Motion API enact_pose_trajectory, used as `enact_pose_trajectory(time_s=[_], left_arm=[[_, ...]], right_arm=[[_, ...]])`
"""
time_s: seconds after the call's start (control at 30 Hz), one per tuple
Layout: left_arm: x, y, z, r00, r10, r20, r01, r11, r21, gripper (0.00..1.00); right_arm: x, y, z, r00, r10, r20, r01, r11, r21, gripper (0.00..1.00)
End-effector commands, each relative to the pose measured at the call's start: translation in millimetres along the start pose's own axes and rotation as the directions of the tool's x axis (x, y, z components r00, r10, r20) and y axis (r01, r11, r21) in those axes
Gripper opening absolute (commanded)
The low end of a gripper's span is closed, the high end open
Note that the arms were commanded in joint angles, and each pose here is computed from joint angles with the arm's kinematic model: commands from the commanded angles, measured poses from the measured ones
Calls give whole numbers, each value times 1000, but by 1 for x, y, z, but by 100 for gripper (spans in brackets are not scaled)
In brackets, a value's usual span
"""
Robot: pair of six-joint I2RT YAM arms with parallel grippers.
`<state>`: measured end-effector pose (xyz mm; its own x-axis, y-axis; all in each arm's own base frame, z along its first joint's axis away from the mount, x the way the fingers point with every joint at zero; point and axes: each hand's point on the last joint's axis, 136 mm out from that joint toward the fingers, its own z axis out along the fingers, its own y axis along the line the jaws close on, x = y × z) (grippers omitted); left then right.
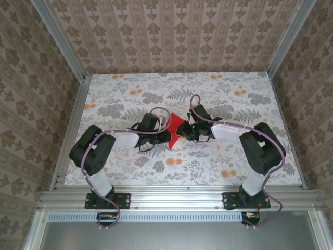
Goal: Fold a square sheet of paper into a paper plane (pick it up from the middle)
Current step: Fold the wing for the fifth time at the center of the table.
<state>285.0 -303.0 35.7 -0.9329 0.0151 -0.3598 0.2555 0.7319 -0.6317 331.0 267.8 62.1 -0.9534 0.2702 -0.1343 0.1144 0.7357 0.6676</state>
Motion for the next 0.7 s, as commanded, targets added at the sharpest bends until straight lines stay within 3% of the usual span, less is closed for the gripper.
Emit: enact_pose_trajectory(time_s=[0.0, 0.2, 0.53, 0.67], left_arm=[[5, 6, 4, 998, 65, -25, -67, 997, -45, 8], [8, 8, 5, 995, 92, -39, -94, 994, -58, 7], [9, 4, 5, 992, 115, -45, -117, 992, -50, 6], [7, 1, 3, 993, 110, -35, -111, 993, -42, 13]], right_arm=[[-2, 8, 3, 999, -42, -10, 42, 999, -27, 23], [-5, 2, 22, 999, -26, -40, 25, 1000, -12, 15], [2, -15, 43, 995, -4, -101, 7, 1000, 25, 13], [9, -36, 47, 993, 26, -116, -14, 995, 102, 12]])
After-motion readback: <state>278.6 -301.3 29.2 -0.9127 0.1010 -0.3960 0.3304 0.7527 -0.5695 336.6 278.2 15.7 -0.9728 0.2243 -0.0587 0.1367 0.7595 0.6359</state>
